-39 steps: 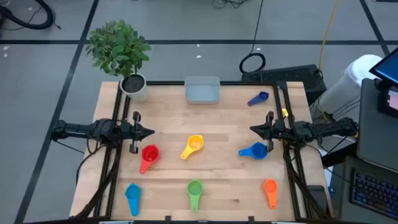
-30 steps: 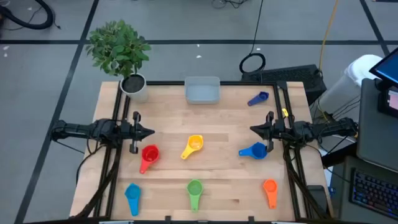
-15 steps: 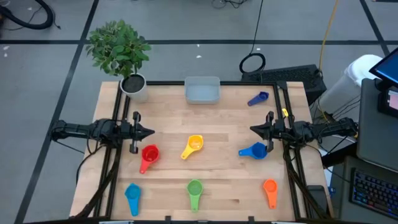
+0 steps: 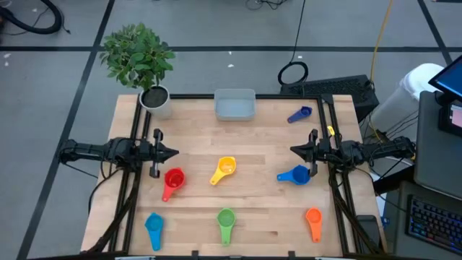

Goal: Nest measuring cups in basket
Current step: Move the yellow measuring cup to the top of the table

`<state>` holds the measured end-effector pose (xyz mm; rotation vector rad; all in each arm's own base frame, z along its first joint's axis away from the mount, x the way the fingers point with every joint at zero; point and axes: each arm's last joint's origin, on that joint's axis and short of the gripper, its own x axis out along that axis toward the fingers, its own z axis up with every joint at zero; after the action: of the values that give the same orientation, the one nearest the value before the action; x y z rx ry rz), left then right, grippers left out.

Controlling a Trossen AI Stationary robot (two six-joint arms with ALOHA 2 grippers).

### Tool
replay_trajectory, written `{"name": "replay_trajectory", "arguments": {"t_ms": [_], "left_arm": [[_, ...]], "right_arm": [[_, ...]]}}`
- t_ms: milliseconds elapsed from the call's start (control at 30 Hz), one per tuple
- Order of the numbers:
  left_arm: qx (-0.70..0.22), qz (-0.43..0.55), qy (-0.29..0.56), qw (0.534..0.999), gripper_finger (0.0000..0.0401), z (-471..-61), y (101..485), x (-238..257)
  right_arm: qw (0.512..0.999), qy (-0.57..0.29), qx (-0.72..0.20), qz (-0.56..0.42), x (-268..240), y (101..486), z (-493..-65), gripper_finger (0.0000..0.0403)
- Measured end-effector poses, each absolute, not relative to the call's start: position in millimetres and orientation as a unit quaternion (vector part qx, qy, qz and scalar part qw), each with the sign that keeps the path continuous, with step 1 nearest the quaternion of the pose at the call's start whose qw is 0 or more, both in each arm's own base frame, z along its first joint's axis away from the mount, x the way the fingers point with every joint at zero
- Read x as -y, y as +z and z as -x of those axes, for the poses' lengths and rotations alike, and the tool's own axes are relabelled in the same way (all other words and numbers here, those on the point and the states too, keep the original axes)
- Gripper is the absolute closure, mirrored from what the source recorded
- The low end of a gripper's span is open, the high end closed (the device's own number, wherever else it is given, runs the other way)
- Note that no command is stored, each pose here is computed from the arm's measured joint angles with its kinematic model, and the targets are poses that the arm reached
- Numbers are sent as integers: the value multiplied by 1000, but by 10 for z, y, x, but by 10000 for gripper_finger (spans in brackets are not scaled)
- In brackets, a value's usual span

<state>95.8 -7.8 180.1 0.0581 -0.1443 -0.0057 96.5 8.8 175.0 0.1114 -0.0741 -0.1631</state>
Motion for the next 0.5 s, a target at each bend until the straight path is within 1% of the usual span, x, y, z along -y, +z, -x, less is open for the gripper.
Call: {"name": "replay_trajectory", "arguments": {"t_ms": [200,400,500], "left_arm": [[114,-22,-2,993,395,-943,1882,76],[144,-23,1,989,395,-928,1938,74],[153,-6,-1,988,395,-923,1955,73]], "right_arm": [[994,-81,47,-59,-88,1770,-963,403],[989,-78,99,-73,-85,1871,-949,403],[985,-84,134,-72,-78,1942,-932,403]]}}
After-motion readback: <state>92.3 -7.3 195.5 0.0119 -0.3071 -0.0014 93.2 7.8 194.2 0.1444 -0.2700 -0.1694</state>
